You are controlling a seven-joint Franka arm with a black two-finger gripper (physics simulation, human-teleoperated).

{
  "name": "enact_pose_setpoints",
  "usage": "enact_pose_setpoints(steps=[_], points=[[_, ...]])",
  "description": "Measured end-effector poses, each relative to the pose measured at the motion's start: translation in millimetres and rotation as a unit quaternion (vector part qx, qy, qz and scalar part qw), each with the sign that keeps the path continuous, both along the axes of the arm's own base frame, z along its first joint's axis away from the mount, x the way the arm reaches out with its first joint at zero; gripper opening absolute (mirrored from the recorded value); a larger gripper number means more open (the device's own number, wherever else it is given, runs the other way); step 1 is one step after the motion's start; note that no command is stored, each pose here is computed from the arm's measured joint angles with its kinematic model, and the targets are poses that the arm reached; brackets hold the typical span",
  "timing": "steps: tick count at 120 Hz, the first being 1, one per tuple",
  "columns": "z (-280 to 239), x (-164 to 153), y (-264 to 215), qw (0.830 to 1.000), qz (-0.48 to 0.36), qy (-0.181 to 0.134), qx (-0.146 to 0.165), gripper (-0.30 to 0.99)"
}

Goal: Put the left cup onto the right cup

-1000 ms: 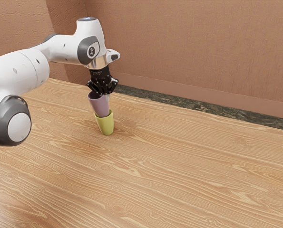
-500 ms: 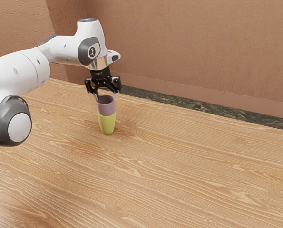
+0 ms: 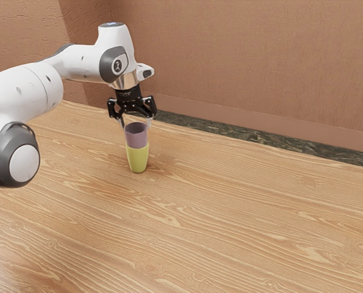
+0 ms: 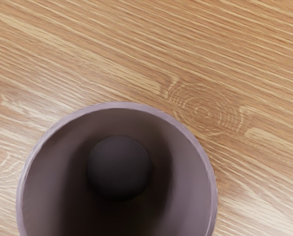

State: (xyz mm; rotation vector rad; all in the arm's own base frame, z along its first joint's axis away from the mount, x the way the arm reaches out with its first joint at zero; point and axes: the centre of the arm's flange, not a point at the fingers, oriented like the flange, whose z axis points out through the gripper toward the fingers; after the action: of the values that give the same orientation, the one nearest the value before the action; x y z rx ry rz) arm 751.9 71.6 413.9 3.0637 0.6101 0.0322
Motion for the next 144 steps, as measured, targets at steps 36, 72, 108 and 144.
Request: enact_pose_setpoints(steps=[36,72,108,144], points=[[14.5,-5.3,2.6,1.000,0.002,-0.004,0.005,0.69],[41.9,-22.2,-1.4,1.000,-0.002,0.000,0.012,0.69],[69.2,-48.9,-13.4,0.999,-0.026,0.008,0.043,0.69],[105.6,-83.9,-42.6,0.995,-0.079,0.004,0.065,0.69]])
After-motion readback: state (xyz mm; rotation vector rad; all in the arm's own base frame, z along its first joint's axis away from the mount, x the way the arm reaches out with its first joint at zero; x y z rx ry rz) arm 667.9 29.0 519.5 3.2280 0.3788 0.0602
